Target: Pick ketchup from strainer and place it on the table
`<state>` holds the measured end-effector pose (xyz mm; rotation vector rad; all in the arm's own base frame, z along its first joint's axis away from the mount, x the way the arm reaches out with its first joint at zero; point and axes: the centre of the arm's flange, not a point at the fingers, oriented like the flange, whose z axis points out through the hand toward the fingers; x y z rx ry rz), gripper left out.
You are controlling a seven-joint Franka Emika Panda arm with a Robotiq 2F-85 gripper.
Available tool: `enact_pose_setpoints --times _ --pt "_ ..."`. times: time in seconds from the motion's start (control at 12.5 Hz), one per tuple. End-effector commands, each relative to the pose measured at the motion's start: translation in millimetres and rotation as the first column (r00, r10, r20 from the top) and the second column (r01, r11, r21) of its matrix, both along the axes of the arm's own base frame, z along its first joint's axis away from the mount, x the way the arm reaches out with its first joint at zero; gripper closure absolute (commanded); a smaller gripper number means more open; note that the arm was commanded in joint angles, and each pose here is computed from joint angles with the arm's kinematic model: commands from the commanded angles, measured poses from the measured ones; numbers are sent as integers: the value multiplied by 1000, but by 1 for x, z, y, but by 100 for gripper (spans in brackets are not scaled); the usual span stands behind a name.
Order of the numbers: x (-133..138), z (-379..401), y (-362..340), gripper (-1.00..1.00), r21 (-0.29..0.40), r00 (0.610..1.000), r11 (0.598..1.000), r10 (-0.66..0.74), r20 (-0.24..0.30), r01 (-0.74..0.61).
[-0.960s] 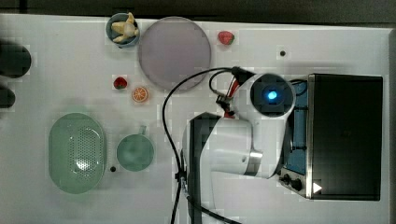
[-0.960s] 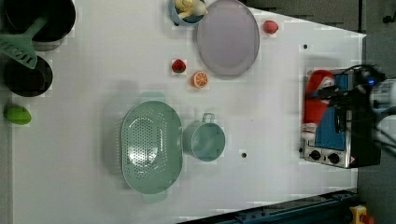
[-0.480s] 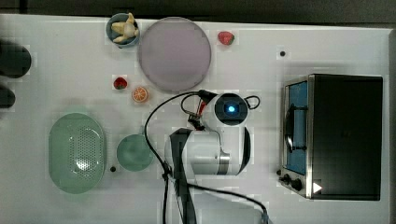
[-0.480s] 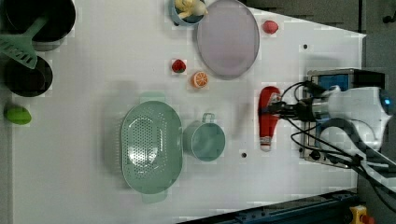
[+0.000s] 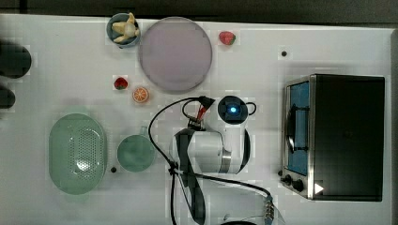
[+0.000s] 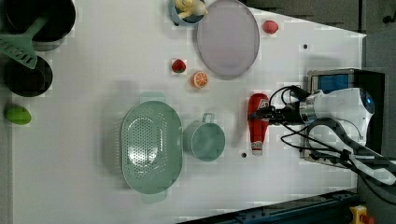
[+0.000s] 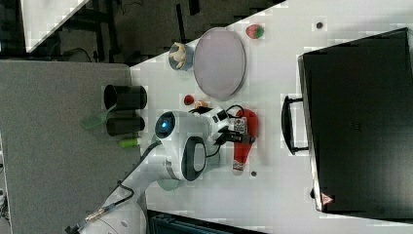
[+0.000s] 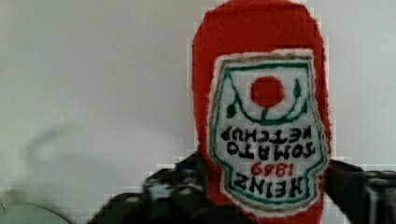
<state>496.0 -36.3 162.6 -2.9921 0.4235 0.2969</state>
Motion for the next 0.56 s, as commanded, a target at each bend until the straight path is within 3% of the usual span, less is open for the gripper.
enact_pose_setpoints --times 0.08,0.56 --pt "19 31 -10 -100 -27 996 1000 8 84 -6" --pt "73 184 -11 -100 -126 962 992 16 272 19"
